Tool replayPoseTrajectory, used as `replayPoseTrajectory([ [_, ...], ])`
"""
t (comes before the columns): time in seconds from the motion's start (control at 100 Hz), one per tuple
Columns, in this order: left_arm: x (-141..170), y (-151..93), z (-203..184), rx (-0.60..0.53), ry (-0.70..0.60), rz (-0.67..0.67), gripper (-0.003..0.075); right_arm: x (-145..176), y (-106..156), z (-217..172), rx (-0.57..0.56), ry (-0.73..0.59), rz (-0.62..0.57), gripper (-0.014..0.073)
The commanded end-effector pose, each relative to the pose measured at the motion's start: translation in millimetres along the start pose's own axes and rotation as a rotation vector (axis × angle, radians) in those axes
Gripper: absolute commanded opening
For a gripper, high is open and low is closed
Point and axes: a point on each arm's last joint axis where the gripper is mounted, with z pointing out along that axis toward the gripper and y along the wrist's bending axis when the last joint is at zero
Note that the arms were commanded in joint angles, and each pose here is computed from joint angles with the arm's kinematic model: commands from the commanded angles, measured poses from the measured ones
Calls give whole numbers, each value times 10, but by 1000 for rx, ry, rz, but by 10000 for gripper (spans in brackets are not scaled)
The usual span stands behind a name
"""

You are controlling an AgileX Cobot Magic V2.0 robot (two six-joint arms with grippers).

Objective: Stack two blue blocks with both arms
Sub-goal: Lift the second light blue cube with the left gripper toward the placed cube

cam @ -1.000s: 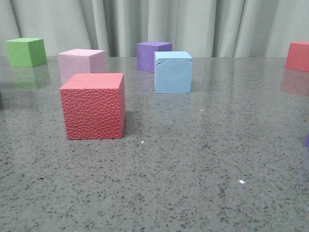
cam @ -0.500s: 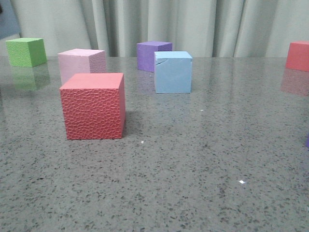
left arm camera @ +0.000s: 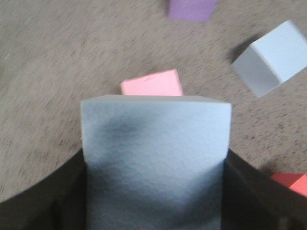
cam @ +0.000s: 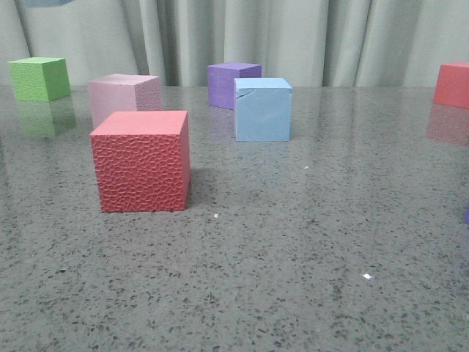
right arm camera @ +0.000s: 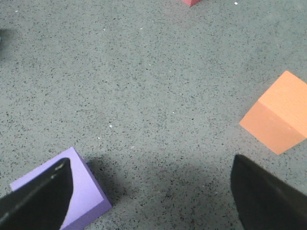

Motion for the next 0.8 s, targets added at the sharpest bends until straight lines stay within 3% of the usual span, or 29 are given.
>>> replayPoseTrajectory([
  [0.0, -240, -191, -170, 23, -138, 65, 244, -113, -12, -62, 6, -95, -13, 655],
  [0.47, -774, -618, 345, 139, -119, 244, 244, -113, -12, -62, 6, -95, -13, 655],
  [0.79, -806, -730, 437, 158, -118, 306, 243, -113, -12, -62, 6, -95, -13, 655],
])
